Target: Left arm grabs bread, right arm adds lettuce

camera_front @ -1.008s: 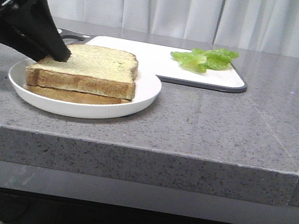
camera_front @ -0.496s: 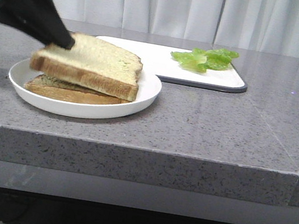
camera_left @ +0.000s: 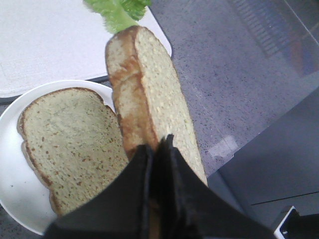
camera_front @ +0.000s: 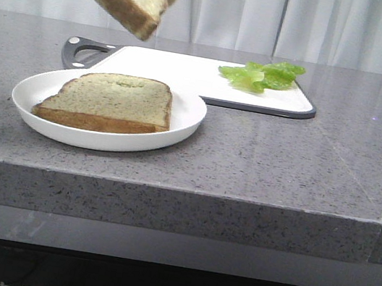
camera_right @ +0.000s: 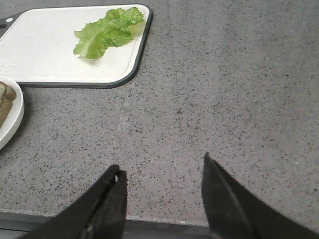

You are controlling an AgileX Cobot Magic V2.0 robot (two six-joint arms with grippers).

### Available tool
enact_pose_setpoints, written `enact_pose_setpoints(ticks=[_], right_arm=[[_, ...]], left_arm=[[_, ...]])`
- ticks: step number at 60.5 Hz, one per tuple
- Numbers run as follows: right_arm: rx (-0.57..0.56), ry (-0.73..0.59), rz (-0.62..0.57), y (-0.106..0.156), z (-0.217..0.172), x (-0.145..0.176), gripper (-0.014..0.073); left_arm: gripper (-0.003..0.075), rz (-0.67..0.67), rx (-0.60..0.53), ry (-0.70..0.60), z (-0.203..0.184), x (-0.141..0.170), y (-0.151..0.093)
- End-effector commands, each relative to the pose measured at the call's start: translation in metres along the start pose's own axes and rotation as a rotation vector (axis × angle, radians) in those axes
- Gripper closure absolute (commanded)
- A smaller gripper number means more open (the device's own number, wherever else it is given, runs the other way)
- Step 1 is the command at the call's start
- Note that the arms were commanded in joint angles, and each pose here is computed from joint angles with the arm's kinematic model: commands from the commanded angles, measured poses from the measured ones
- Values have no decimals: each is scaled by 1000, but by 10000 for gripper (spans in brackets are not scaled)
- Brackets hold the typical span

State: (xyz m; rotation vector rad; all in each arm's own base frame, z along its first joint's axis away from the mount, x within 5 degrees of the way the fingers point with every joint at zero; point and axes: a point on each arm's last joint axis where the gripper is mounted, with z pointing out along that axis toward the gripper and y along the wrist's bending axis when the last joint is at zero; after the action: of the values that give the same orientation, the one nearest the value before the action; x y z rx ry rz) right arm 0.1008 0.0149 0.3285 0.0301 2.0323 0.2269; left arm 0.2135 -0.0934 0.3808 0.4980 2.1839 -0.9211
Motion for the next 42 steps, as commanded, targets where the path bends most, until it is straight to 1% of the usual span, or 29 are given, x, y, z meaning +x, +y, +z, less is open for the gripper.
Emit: enact_pose_setpoints(ticks=[1, 10, 17, 23, 33, 42], right_arm=[[-9, -63, 11, 2, 3, -13, 223], [-31, -16, 56, 4, 16, -18, 223], [-45, 26, 73, 6, 30, -29, 224], [-63, 49, 63, 10, 43, -43, 233], [-79, 102, 44, 12, 83, -68, 233], [-84, 154, 80, 13, 125, -88, 233]], left_arm=[[741, 16, 24, -101, -23, 6, -22], [741, 13, 14, -127, -37, 38, -32], [741, 27, 10, -140, -43, 53, -36], [741, 44, 10, -161, -50, 57, -42], [741, 57, 12, -175, -54, 58, -45], [741, 59, 8, -172, -53, 58, -44]])
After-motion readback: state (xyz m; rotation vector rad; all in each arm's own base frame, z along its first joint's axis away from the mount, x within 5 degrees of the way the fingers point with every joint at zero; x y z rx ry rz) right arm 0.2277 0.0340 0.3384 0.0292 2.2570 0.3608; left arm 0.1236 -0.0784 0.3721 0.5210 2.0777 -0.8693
